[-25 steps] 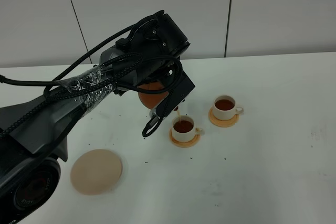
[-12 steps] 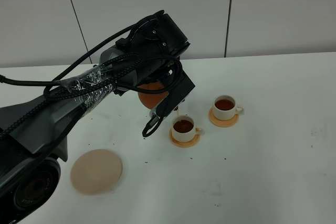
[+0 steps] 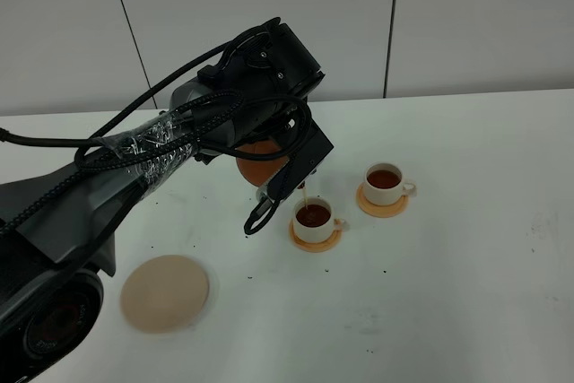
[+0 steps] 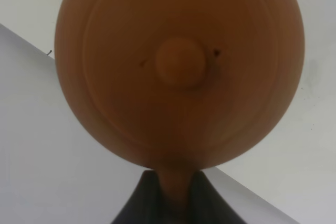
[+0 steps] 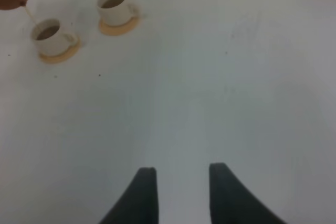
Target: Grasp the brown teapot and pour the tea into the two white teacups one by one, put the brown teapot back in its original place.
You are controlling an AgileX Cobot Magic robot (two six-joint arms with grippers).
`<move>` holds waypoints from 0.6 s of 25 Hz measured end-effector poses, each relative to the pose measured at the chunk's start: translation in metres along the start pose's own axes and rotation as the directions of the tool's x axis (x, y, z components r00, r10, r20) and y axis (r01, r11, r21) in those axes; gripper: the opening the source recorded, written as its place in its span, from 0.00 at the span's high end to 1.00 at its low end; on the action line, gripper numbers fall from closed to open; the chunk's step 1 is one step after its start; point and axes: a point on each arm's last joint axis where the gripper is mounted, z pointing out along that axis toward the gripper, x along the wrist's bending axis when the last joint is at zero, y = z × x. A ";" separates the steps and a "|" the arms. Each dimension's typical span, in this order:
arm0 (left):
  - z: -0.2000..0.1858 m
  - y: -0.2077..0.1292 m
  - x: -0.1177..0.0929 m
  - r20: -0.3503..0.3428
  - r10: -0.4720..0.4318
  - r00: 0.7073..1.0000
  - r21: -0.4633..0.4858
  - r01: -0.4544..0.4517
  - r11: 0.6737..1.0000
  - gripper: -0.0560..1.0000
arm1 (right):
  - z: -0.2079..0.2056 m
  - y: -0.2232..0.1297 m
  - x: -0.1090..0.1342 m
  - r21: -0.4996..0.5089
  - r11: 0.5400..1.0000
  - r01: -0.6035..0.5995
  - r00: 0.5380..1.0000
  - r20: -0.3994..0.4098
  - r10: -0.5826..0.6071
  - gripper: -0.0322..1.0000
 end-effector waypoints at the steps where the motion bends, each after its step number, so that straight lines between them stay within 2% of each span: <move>1: 0.000 0.000 0.000 0.000 -0.003 1.000 0.000 0.003 1.000 0.79 | 0.000 0.000 0.000 0.000 1.000 0.000 1.000 0.000 0.000 0.74; 15: 0.000 0.002 0.000 0.006 -0.072 0.997 -0.024 0.072 0.997 0.79 | 0.000 0.000 0.000 0.000 1.000 0.001 1.000 0.002 -0.001 0.74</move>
